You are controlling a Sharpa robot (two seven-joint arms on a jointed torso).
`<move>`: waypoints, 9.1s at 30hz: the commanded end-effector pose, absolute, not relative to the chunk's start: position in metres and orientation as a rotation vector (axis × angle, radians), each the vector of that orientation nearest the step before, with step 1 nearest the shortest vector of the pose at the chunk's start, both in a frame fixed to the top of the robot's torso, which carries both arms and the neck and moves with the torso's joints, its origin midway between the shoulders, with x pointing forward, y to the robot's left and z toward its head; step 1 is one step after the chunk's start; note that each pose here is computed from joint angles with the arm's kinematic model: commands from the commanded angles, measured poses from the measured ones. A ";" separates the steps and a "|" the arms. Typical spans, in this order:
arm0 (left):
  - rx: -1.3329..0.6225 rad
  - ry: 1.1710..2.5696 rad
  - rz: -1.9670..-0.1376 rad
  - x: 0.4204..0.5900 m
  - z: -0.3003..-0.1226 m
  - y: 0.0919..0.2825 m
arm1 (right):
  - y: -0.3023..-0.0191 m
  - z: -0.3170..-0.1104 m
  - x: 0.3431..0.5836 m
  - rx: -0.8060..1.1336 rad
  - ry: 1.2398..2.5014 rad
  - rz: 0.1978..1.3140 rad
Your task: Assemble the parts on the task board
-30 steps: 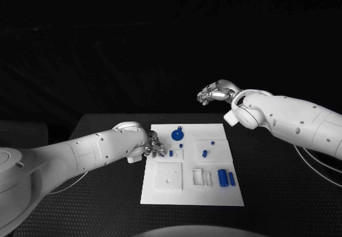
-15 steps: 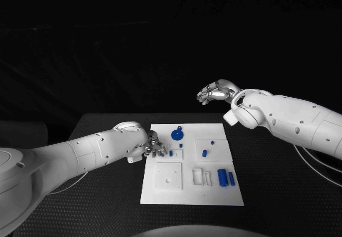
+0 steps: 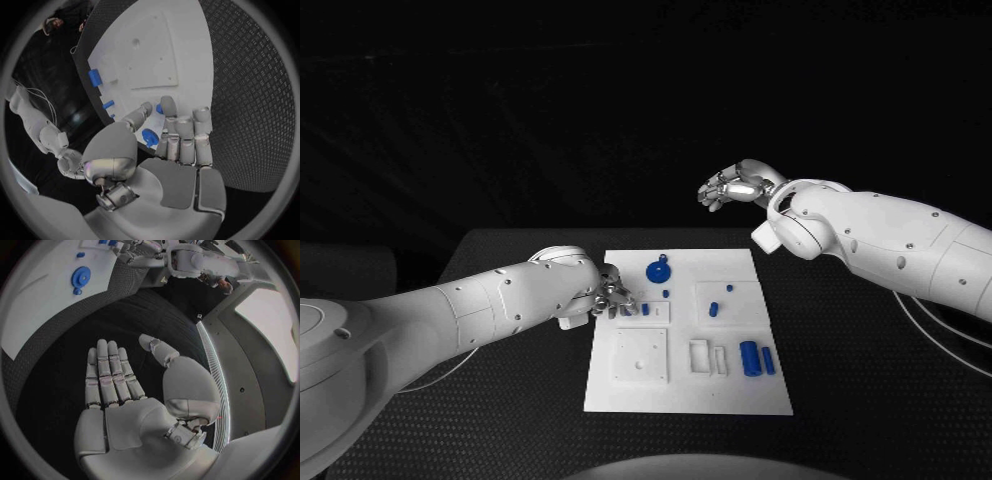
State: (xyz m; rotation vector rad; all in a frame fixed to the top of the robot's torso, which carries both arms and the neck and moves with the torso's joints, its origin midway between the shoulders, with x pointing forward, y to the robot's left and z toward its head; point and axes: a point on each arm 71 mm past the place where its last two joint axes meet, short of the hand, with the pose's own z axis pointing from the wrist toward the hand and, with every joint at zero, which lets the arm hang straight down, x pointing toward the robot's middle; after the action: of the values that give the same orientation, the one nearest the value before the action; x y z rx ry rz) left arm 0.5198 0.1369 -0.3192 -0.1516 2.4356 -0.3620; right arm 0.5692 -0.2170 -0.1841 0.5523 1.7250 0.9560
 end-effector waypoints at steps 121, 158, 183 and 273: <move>0.216 1.786 -0.628 0.495 -0.289 0.144 | -0.227 -0.187 0.568 0.558 1.733 0.949; 0.235 1.857 -0.617 0.486 -0.325 0.132 | -0.225 -0.189 0.567 0.555 1.738 0.955; 0.229 1.936 -0.585 0.489 -0.336 0.128 | -0.224 -0.188 0.566 0.553 1.739 0.959; 0.070 2.039 -0.589 0.493 -0.345 0.149 | -0.226 -0.189 0.566 0.556 1.747 0.956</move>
State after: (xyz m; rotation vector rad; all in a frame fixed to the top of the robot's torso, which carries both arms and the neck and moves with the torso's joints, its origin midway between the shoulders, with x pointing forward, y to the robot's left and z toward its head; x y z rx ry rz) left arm 0.4966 0.1448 -0.3363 0.1140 1.9832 -0.5961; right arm 0.5661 -0.2272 -0.1890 0.5641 1.7426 0.9443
